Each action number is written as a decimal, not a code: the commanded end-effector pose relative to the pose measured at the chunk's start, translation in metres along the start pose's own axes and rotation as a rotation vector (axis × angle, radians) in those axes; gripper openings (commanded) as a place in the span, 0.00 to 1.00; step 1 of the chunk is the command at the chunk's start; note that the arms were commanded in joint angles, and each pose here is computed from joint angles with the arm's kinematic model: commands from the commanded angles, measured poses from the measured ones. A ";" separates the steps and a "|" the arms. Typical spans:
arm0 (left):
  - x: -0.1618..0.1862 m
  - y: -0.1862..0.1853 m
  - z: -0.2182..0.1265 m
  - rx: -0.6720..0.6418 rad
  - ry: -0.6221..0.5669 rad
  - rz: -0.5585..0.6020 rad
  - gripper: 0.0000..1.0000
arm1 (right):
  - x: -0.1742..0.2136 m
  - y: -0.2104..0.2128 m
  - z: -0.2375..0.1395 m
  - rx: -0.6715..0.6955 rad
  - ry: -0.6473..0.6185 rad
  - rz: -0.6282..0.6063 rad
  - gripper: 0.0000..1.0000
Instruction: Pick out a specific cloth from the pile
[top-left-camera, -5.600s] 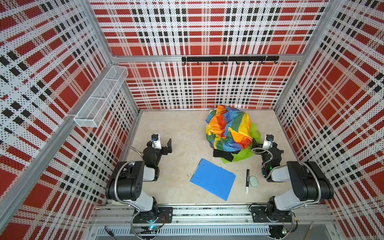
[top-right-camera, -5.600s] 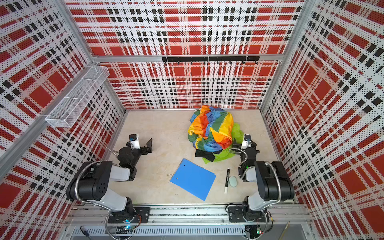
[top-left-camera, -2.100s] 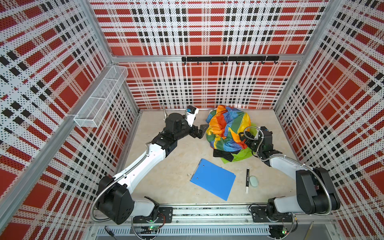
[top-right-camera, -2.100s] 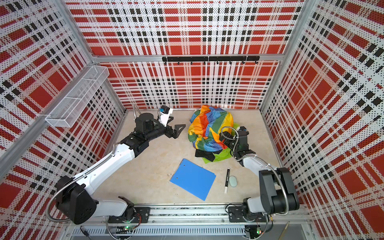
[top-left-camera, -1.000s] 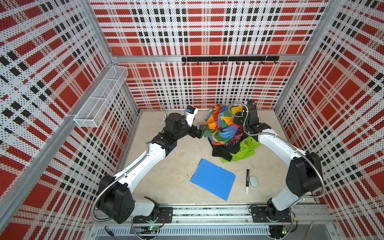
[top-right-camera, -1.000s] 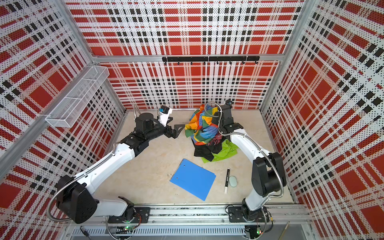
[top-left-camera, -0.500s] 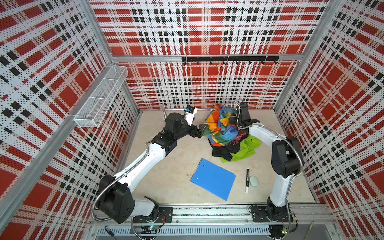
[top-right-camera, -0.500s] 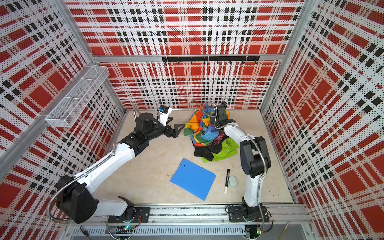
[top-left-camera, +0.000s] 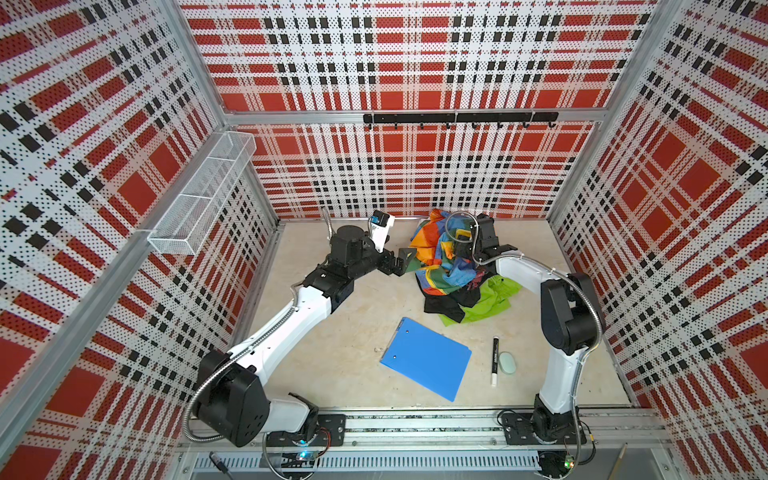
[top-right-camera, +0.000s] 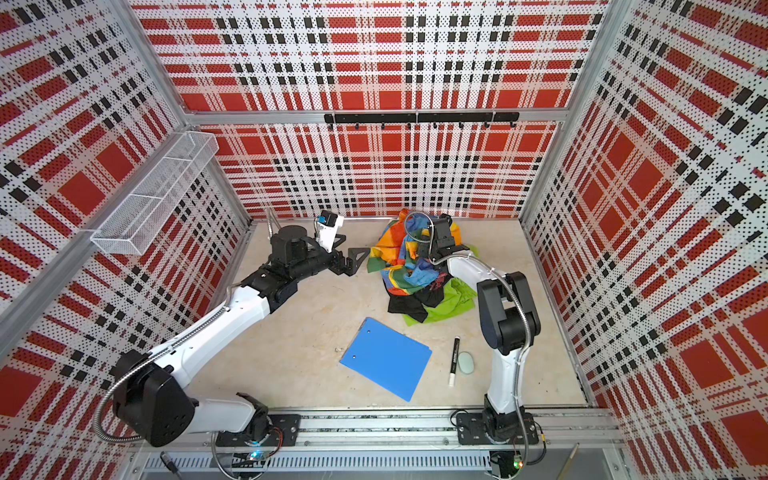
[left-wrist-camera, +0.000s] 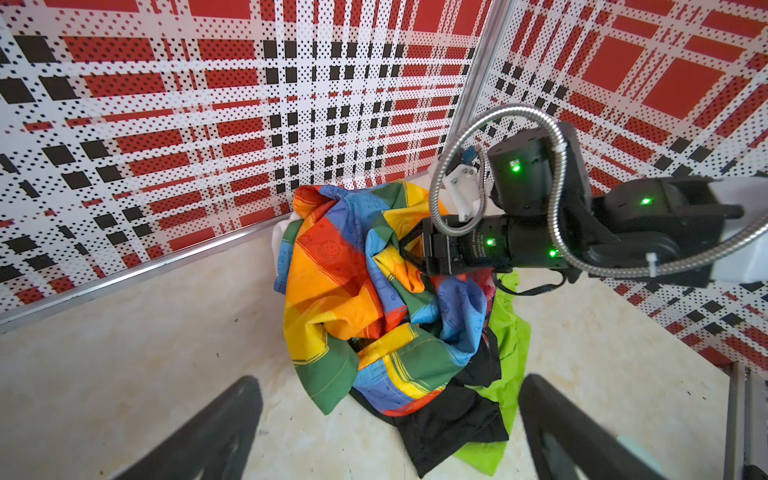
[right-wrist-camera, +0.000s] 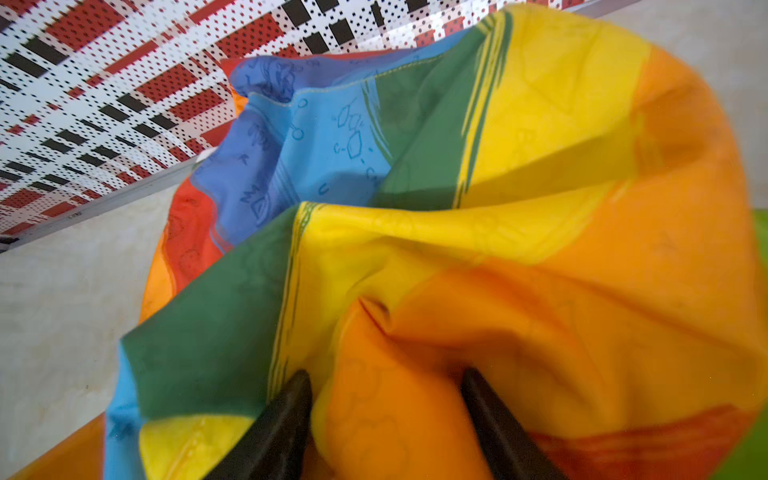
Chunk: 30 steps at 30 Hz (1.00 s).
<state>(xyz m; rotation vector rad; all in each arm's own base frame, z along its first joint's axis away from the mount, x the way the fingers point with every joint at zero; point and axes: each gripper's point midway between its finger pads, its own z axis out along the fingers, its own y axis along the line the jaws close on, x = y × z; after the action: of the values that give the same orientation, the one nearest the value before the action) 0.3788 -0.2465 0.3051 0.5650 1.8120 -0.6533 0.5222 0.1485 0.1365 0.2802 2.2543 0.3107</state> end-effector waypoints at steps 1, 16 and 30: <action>-0.024 -0.002 -0.003 0.013 -0.061 0.009 0.99 | -0.023 0.009 -0.032 -0.030 -0.060 -0.022 0.66; -0.023 0.001 -0.001 0.010 -0.056 -0.006 0.99 | 0.002 -0.028 -0.103 -0.021 -0.036 0.047 1.00; -0.023 0.001 0.000 0.010 -0.054 -0.010 0.99 | 0.039 -0.035 -0.064 -0.046 0.090 0.115 1.00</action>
<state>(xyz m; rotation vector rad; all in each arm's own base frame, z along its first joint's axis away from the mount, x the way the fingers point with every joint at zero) 0.3818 -0.2468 0.3087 0.5490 1.8115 -0.6715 0.4322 0.1072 0.1363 0.3901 2.3461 0.3769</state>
